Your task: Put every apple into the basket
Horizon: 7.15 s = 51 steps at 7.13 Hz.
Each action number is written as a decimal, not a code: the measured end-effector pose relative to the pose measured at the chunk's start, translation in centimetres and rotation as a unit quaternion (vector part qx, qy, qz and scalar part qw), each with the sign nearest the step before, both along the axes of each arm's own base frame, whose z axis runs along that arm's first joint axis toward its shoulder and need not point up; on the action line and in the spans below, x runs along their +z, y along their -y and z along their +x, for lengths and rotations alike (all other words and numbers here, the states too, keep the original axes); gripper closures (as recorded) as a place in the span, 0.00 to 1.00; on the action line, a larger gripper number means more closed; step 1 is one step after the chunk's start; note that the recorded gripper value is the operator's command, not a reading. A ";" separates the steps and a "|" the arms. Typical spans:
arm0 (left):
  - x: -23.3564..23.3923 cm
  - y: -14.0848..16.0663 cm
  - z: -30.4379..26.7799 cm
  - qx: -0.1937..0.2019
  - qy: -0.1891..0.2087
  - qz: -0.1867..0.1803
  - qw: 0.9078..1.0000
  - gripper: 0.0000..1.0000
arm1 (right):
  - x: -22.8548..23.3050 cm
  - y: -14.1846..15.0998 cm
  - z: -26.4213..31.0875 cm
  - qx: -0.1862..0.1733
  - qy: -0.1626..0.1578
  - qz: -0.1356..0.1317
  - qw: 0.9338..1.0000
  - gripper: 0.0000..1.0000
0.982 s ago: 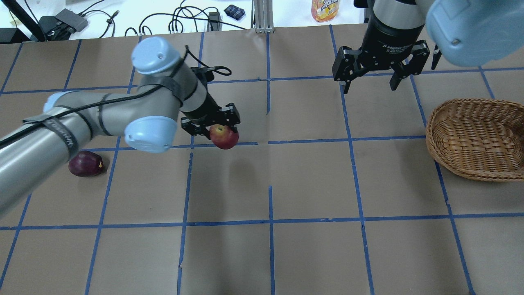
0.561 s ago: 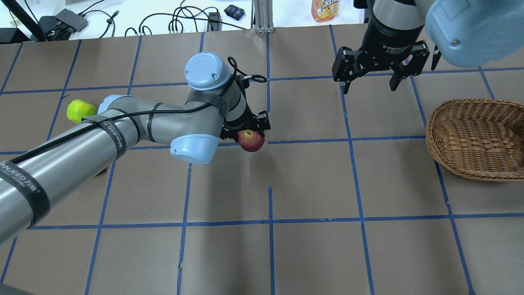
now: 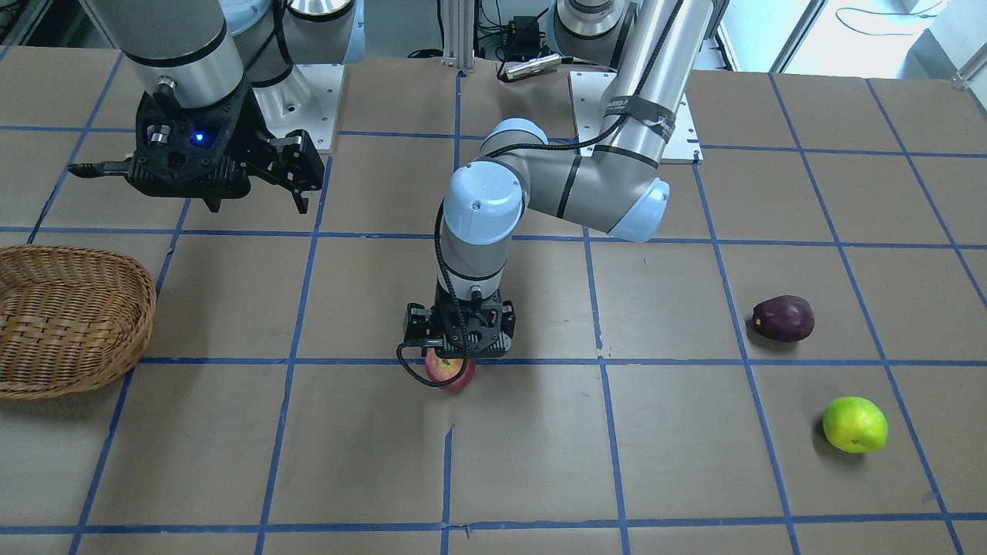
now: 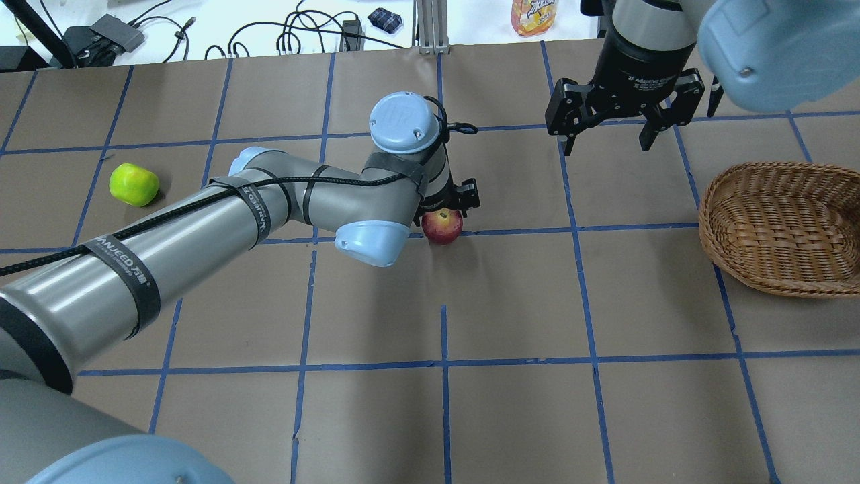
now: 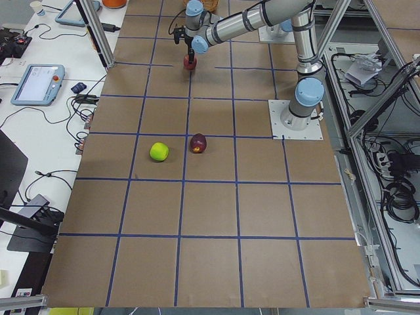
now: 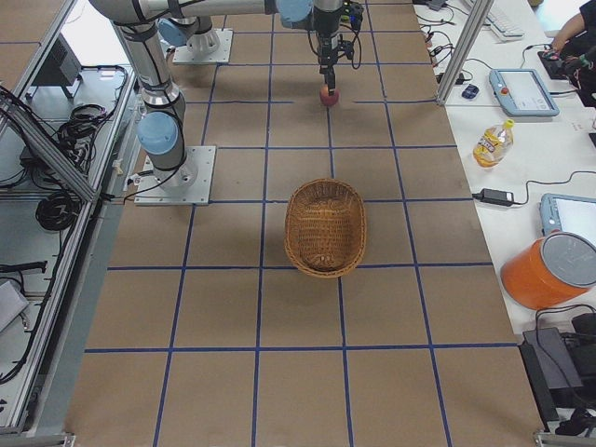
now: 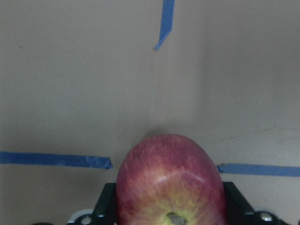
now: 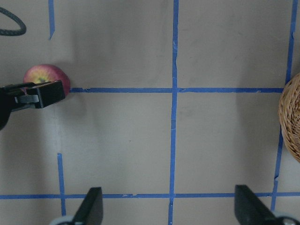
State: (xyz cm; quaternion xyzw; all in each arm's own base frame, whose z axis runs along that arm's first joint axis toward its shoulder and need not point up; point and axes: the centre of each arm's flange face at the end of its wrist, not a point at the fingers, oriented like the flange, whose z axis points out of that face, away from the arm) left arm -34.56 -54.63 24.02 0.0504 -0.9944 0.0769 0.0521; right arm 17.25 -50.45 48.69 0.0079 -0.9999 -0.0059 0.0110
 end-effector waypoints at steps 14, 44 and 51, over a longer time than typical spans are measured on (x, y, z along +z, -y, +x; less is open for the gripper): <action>0.2 -2.4 52.0 -0.139 0.046 0.131 0.980 0.00 | -27.1 8.6 19.7 -0.027 0.030 -0.030 0.999 0.01; 9.9 5.7 41.6 -0.126 0.008 0.056 0.990 0.00 | -13.6 3.6 -23.1 0.091 0.061 -0.021 0.994 0.00; 0.9 7.5 57.0 -0.211 0.112 0.045 0.970 0.00 | -22.6 10.3 11.1 0.018 0.088 -0.026 0.996 0.00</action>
